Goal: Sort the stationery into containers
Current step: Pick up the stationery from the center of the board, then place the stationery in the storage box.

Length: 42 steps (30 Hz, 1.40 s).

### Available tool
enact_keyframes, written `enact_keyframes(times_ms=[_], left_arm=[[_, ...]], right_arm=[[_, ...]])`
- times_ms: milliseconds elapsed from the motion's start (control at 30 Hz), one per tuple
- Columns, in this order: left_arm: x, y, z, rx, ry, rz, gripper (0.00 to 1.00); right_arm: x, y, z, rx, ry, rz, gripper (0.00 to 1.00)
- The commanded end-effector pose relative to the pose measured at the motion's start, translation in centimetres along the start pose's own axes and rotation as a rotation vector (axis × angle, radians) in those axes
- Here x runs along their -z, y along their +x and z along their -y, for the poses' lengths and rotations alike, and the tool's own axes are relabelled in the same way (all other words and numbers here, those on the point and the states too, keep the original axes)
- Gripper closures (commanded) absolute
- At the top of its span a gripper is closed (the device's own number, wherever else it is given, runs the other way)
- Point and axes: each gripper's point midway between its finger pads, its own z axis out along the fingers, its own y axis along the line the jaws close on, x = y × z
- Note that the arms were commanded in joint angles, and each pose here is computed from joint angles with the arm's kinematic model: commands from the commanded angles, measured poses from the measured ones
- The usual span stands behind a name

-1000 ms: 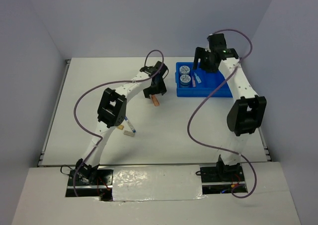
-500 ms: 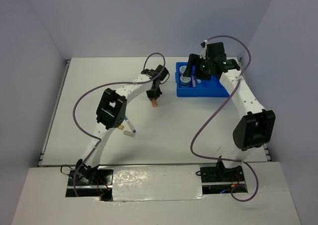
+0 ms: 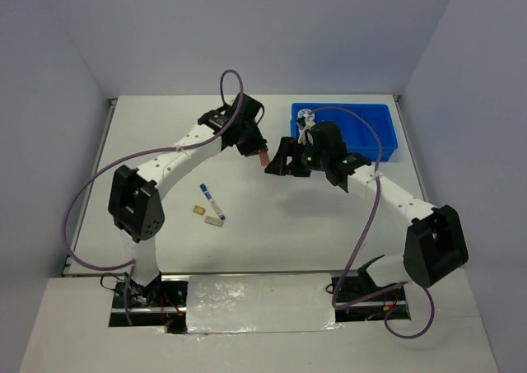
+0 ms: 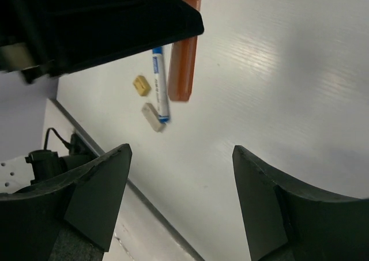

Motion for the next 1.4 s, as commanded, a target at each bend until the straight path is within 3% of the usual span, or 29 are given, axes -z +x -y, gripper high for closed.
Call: enact_keyframes(times_ms=[0,267,400,533,667,733,767,867,933,1000,1067,1100,1167,1300,1367], left_arm=[[2.6,0.5,3.2,0.086,0.160,-0.039,1.00],[4.8,0.8,4.6,0.107,0.254,-0.057,1.00],[4.9,1.8,4.1,0.113,0.253,-0.094,1.00],[5.5,1.6,4.6,0.124,0.285,-0.087,1.00],[6.0,1.2,5.3,0.112,0.290,-0.088,0.96],[6.4,0.8,5.4,0.117,0.296,-0.072,0.91],[6.4,0.7,5.5,0.121,0.303,-0.065,0.89],[7.2,-0.2,6.4,0.112,0.331,-0.037,0.67],[7.1,-0.6,5.8,0.086,0.296,-0.023,0.27],[7.6,-2.1,5.3,0.070,0.271,0.017,0.01],[8.3,-6.0,4.1,0.062,0.236,0.081,0.01],[8.4,-7.0,2.3,0.063,0.163,0.096,0.01],[10.2,-11.8,-0.3,0.067,0.097,0.210,0.01],[13.1,-14.8,-4.6,0.018,0.020,0.293,0.01],[13.2,-14.5,-6.3,0.001,-0.014,0.285,0.01]], right_arm=[[-0.1,-3.9,-3.1,0.022,-0.057,0.172,0.22],[-1.4,-5.2,-3.7,0.018,-0.045,0.207,0.31],[-2.0,-5.8,-4.2,0.019,-0.050,0.203,0.45],[-3.1,-5.0,-4.4,0.024,-0.050,0.168,0.45],[-3.5,-4.3,-4.0,0.013,-0.048,0.162,0.60],[-3.5,-4.5,-3.9,0.011,-0.045,0.178,0.73],[-3.4,-4.5,-3.7,0.010,-0.042,0.182,0.79],[-2.8,-4.9,-3.6,0.015,-0.029,0.208,0.91],[-2.2,-5.6,-3.3,0.018,-0.016,0.238,0.92],[-1.6,-6.3,-1.7,0.005,0.030,0.249,0.93],[-0.2,-8.1,1.2,-0.030,0.129,0.282,0.93],[0.4,-7.2,3.2,-0.062,0.215,0.235,0.93],[2.2,-9.6,6.2,-0.059,0.343,0.269,0.91],[3.6,-10.7,14.1,-0.096,0.624,0.161,0.90],[4.0,-13.3,15.1,-0.080,0.634,0.172,0.90]])
